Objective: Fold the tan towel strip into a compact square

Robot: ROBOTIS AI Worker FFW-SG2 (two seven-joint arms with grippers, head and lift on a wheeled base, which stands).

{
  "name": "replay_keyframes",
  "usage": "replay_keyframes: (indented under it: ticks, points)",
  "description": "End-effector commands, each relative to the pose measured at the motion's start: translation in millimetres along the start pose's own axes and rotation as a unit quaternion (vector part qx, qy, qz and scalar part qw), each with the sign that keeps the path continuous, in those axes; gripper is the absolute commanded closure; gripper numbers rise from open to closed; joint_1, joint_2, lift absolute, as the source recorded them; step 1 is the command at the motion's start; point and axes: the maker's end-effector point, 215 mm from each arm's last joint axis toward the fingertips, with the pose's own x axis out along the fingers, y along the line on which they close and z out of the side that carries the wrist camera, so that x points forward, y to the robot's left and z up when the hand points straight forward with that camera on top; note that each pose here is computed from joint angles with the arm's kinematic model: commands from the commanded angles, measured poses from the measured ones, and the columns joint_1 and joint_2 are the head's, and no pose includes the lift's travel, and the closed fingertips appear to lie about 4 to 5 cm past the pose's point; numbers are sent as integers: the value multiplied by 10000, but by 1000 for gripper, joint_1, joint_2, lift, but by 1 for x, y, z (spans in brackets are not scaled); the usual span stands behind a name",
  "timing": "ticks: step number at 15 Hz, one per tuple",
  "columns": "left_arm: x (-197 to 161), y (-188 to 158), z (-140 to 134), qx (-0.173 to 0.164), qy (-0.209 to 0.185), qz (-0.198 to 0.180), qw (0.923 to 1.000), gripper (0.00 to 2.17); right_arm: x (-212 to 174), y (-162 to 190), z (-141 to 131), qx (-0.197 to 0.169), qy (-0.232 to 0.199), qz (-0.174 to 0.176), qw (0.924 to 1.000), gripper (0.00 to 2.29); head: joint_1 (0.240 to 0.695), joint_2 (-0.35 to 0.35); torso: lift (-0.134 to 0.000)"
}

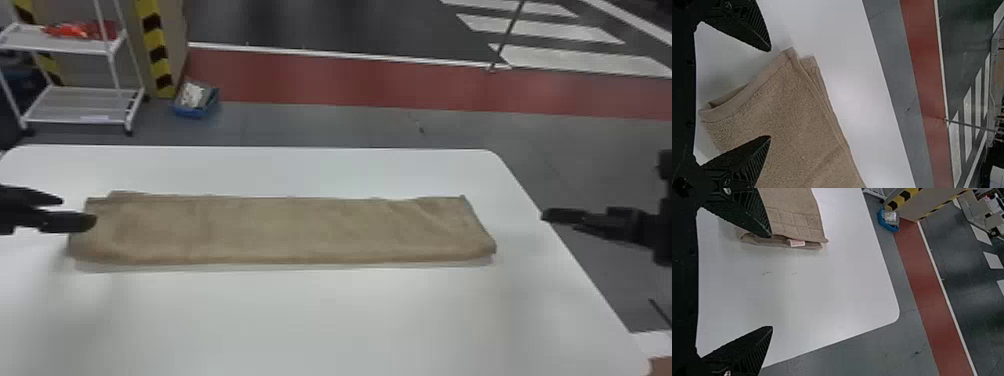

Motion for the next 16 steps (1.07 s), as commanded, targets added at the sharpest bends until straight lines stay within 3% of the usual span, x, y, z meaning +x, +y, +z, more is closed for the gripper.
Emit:
replay_keyframes:
  ticks: [1,7,16]
  points:
    - [3,0,-4,-94,14,10,10000,107,1,0,-2,4,8,3,10000,43,695,-175,-128]
    - [14,4,-25,-417,189,264,9986,144,1,-1,-6,10,21,-8,10000,43,695,-170,-128]
    - [21,-3,-42,-603,433,196,9970,262,0,-3,-6,-1,-7,-5,10000,43,695,-174,-128]
